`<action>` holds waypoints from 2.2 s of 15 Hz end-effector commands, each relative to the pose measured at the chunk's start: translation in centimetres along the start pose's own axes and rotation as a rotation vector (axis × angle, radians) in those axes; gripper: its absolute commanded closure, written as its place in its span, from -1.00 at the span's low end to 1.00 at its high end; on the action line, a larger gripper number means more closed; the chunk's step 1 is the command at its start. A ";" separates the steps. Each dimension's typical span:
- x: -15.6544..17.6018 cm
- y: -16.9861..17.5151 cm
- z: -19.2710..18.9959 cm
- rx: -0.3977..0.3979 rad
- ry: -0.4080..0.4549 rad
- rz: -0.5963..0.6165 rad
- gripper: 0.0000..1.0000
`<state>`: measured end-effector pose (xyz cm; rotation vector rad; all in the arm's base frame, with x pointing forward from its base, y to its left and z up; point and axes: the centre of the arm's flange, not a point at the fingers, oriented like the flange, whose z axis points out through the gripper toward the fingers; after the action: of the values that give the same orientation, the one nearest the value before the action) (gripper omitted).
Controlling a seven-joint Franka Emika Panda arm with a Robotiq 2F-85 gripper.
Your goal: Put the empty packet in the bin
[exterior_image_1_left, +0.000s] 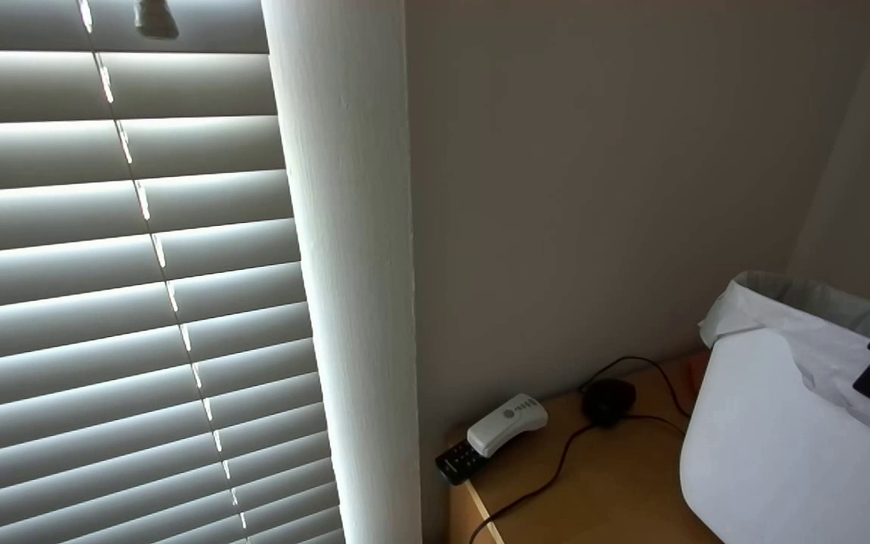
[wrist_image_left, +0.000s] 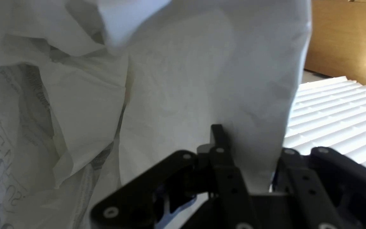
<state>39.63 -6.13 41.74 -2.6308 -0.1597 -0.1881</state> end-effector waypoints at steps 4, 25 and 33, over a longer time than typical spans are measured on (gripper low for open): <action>-0.2 0.4 -1.0 0.105 0.021 0.006 0.94; -3.2 8.3 -2.2 0.094 0.056 0.177 0.94; -4.1 9.4 -0.2 0.231 0.015 0.181 0.94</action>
<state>37.23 -14.55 39.55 -2.4500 0.0788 -0.1896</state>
